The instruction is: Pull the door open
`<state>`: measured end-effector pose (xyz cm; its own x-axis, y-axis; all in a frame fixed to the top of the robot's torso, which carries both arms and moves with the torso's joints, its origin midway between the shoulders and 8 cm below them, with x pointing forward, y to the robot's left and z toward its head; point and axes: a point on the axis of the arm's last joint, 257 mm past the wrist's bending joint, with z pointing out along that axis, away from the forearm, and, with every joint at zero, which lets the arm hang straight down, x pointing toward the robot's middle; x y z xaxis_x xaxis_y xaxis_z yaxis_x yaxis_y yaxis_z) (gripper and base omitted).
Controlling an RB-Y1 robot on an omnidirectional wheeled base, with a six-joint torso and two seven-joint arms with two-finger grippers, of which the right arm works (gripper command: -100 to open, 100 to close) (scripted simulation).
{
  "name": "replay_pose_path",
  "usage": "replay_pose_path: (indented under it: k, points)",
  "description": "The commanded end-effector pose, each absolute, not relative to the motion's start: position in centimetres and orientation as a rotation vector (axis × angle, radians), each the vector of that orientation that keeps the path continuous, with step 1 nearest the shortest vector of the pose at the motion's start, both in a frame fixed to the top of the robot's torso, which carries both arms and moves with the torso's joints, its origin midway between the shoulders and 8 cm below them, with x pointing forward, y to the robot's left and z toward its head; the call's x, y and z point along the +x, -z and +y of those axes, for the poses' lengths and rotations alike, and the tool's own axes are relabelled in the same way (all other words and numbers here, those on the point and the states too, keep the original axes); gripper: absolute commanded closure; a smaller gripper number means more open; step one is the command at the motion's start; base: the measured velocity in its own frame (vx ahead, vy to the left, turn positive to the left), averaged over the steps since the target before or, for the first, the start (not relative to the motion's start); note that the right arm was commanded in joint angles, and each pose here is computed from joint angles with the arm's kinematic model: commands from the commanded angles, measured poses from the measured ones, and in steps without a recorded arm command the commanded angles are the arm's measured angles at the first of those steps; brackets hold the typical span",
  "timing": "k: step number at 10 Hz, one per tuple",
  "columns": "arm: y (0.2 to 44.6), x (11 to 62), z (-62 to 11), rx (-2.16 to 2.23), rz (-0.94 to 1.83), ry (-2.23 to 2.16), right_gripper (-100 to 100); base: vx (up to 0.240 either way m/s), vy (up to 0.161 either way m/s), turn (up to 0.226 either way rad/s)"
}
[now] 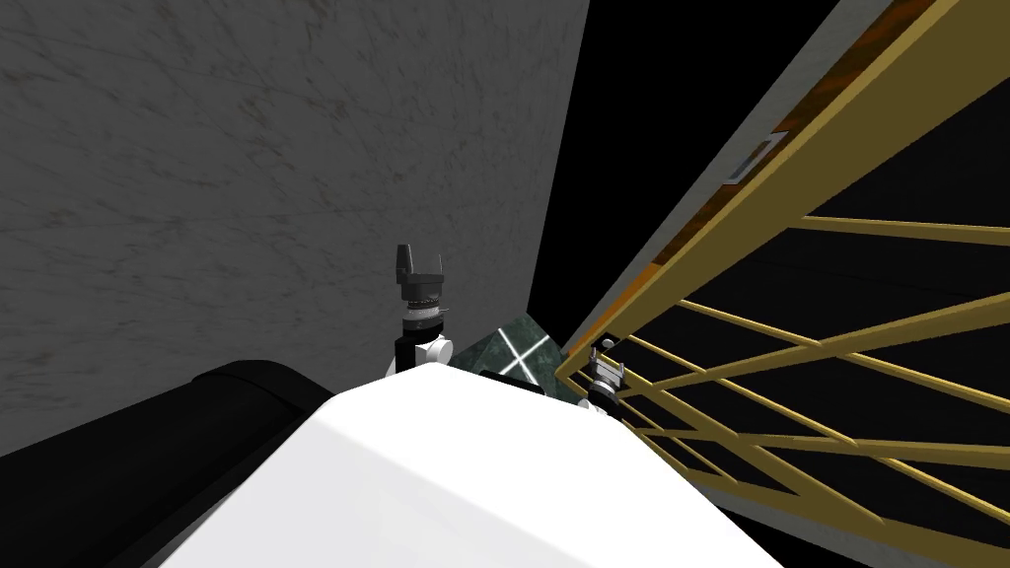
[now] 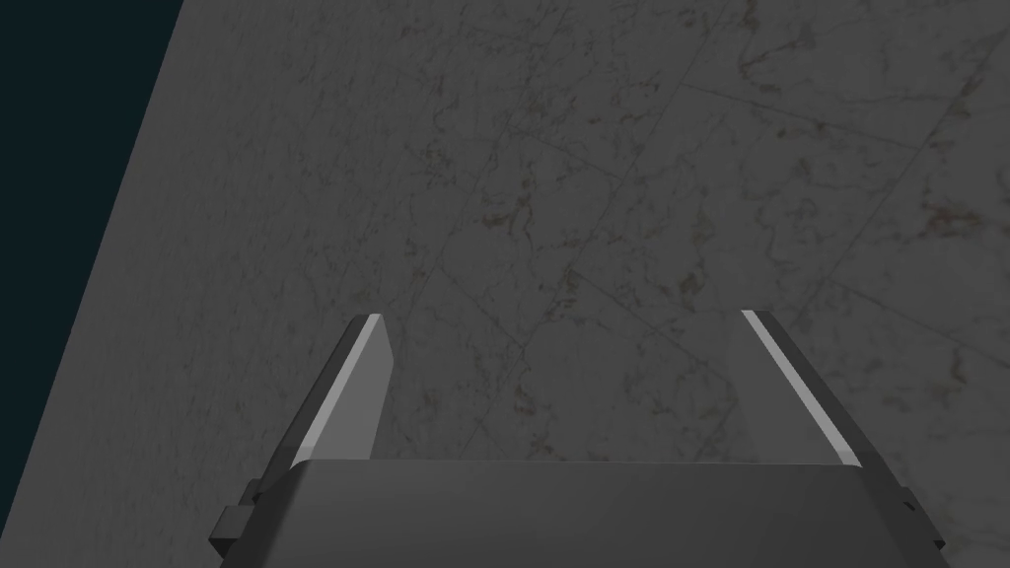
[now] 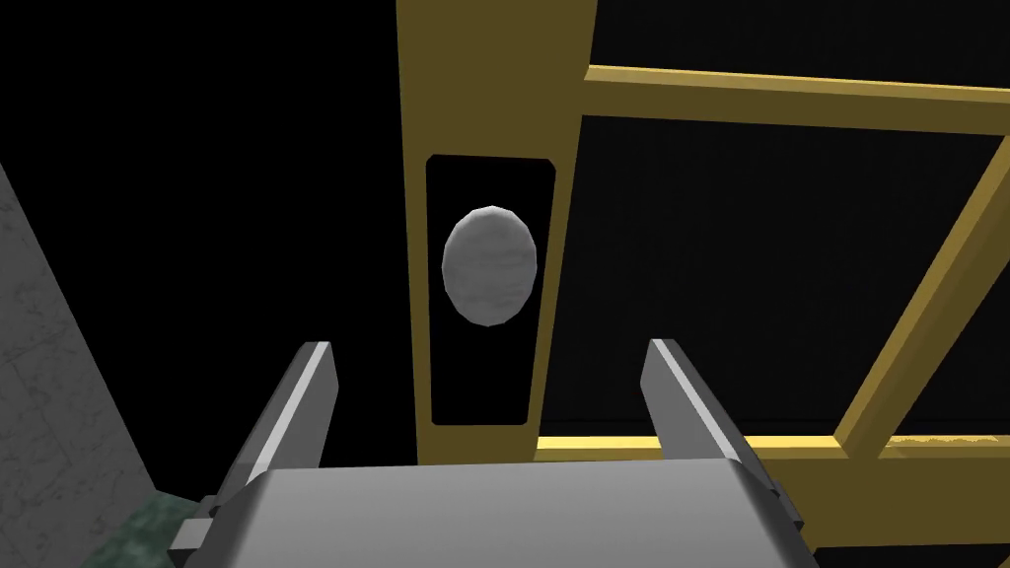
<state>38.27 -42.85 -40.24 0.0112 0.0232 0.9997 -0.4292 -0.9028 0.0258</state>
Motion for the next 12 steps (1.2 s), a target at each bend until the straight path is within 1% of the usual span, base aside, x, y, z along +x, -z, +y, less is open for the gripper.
replay_pose_path:
  k: [1, 4, 5, 6, 11, 12]
  points:
    - [40.2, 37.3, -44.5, 1.961, -0.433, -1.956, -100, 0.219, -0.025, 0.085]
    - [40.0, 35.9, -47.1, 1.948, -0.449, -1.948, -100, 0.175, -0.011, 0.057]
    - [40.1, 36.2, -46.5, 1.952, -0.444, -1.949, -100, 0.093, -0.015, 0.016]
    - [40.1, 36.2, -46.5, 1.952, -0.444, -1.949, 100, -0.017, 0.003, -0.011]
    - [40.1, 36.2, -46.5, 1.952, -0.444, -1.949, 100, -0.016, 0.001, 0.0]
    - [40.2, 36.3, -46.0, 1.972, -0.421, -1.964, 100, -0.127, -0.012, 0.084]
